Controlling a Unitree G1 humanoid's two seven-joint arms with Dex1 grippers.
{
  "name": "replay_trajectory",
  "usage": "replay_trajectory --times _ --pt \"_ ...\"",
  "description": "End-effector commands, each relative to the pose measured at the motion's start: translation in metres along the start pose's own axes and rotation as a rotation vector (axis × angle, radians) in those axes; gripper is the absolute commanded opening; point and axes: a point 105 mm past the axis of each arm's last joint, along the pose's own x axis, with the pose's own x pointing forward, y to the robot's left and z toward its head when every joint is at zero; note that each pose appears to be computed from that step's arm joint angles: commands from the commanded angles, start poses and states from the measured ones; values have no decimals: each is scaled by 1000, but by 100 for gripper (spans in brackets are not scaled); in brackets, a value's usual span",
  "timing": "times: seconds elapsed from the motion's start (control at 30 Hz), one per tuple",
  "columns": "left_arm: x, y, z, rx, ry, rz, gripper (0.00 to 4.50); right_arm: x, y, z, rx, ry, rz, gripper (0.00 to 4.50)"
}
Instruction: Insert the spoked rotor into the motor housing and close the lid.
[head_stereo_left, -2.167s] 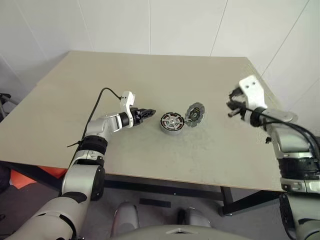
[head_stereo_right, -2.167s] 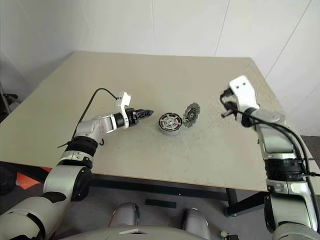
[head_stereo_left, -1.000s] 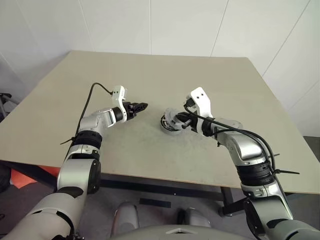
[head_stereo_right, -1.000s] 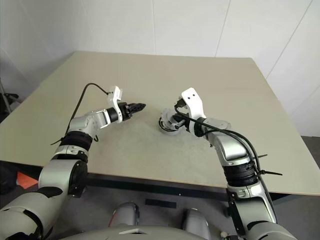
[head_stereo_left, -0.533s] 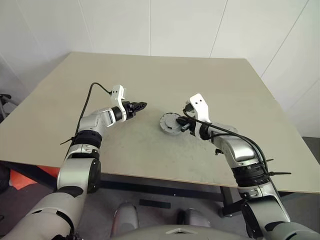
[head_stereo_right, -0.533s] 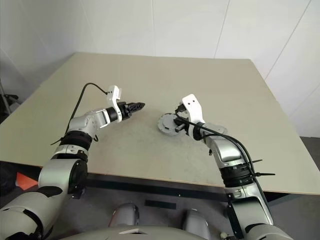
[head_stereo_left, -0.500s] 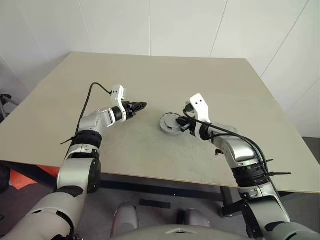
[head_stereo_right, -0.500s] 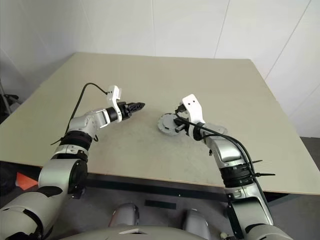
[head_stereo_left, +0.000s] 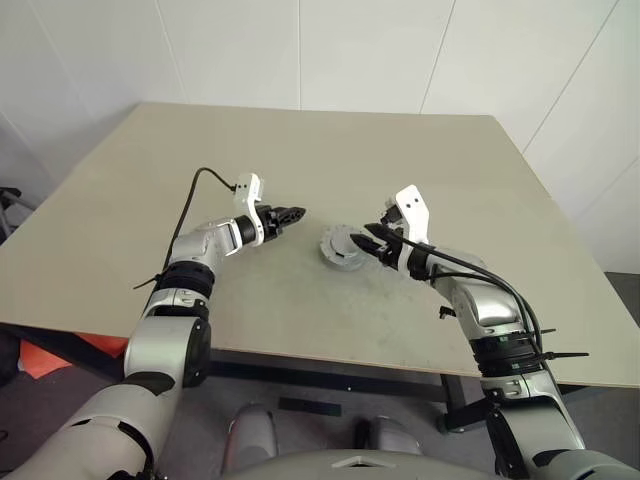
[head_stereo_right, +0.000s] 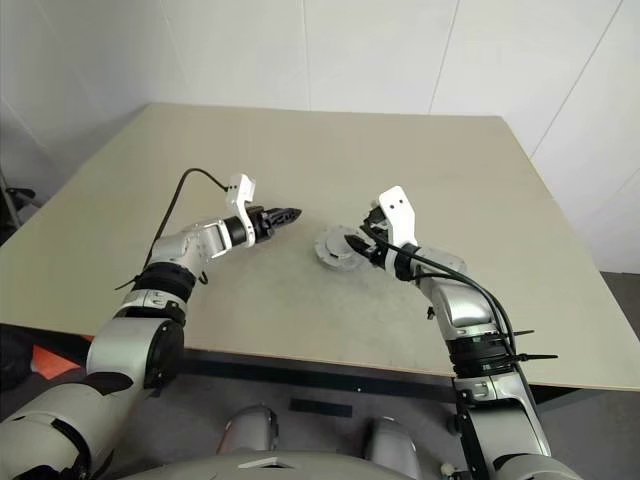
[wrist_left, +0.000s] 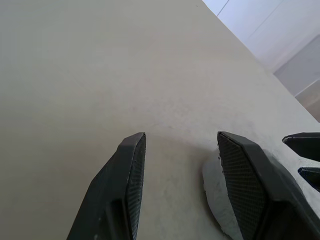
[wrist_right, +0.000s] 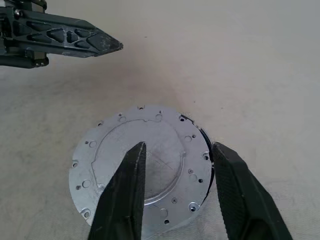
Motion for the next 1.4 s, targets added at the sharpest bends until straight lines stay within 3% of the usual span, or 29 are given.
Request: replay_trajectory --times 0.03,0.13,0.3,0.63,0.8,0.83,1.13,1.4 --pt "1 -7 19 54 -39 -24 242 1 6 16 -60 -50 22 343" --pt "1 -7 19 54 -38 -22 242 5 10 8 -70 -11 34 446" --pt "0 -5 20 56 -41 -15 242 10 22 1 -72 13 79 446" --pt "-3 -2 22 61 -46 -4 242 15 13 -15 -43 47 26 446" --pt "-4 -1 23 63 -47 0 242 14 4 -17 -31 42 5 325" --pt "-4 -1 23 63 -48 1 242 13 3 -14 -26 30 4 318" --pt "-4 0 23 63 -47 6 242 10 -2 3 -34 -23 1 318" --pt "-4 1 24 65 -51 11 242 9 4 -15 -90 54 45 318"
